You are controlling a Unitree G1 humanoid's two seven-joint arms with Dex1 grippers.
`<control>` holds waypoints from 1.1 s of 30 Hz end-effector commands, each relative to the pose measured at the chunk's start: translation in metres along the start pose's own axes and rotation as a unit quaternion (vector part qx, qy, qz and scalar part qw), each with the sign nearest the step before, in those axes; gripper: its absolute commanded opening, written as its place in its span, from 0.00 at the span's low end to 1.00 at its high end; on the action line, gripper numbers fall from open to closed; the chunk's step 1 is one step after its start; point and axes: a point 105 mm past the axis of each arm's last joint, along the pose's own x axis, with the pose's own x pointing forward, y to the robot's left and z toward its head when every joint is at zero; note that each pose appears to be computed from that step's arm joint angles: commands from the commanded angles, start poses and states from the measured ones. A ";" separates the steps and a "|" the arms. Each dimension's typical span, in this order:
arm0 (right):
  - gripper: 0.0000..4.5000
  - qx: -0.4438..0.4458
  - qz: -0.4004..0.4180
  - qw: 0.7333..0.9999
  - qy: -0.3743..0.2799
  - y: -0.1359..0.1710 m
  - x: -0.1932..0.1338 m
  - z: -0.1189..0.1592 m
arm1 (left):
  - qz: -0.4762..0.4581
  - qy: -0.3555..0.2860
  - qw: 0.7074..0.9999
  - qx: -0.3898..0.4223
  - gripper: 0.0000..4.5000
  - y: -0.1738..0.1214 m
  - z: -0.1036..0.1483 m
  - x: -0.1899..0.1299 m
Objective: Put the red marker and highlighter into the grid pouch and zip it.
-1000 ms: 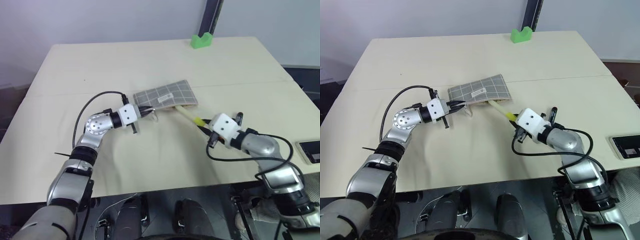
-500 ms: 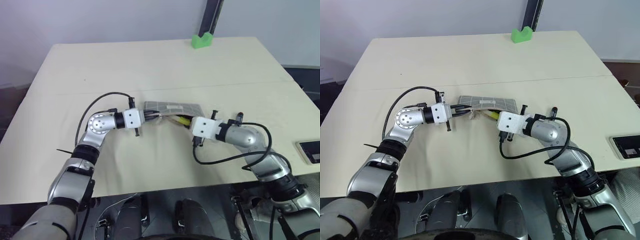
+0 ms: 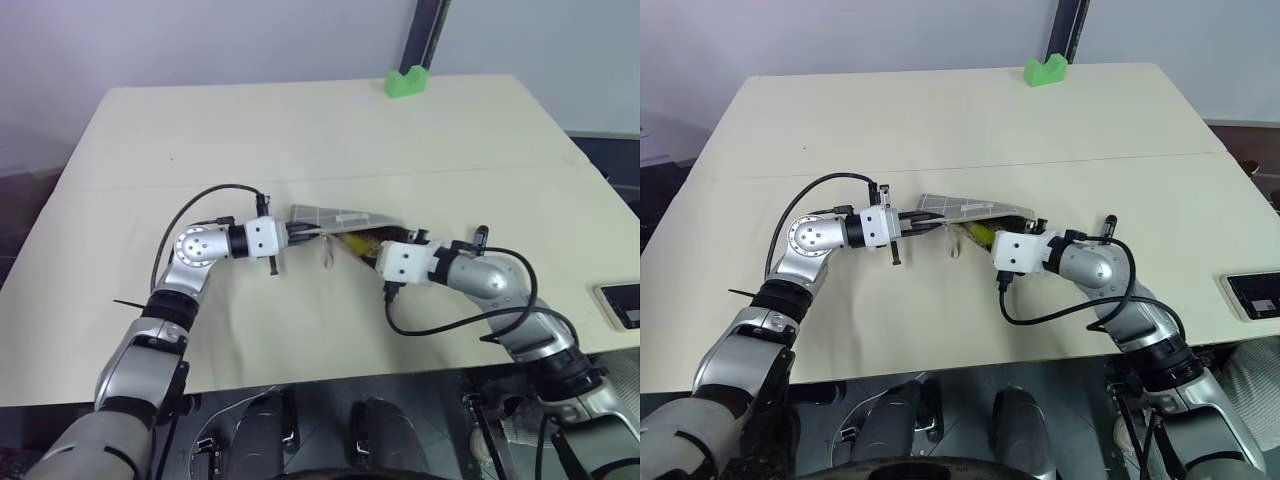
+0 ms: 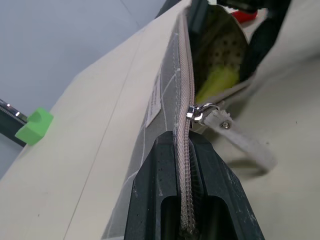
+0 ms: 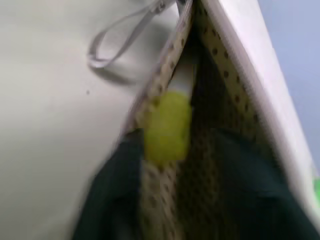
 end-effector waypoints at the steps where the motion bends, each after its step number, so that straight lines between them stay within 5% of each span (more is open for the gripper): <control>1: 0.99 0.010 -0.044 0.999 -0.010 -0.016 -0.017 0.004 | 0.029 -0.011 0.999 0.007 0.00 0.012 0.005 -0.007; 9: 1.00 0.206 -0.070 0.972 -0.092 0.006 -0.063 0.033 | 0.035 0.001 0.999 0.004 0.00 0.010 -0.001 -0.009; 13: 1.00 0.325 -0.169 0.923 -0.119 0.008 -0.081 0.039 | 0.038 0.006 0.999 0.005 0.00 0.008 -0.003 -0.008; 19: 1.00 0.394 -0.386 0.825 0.122 0.038 -0.109 -0.037 | 0.032 0.007 0.999 0.002 0.00 0.002 -0.006 -0.001; 26: 1.00 0.451 -0.470 0.736 0.185 0.042 -0.116 -0.057 | 0.024 0.003 1.000 0.001 0.00 0.000 -0.006 0.005; 33: 1.00 0.522 -0.471 0.683 0.197 0.039 -0.109 -0.085 | 0.025 0.003 1.000 0.002 0.00 -0.001 -0.007 0.006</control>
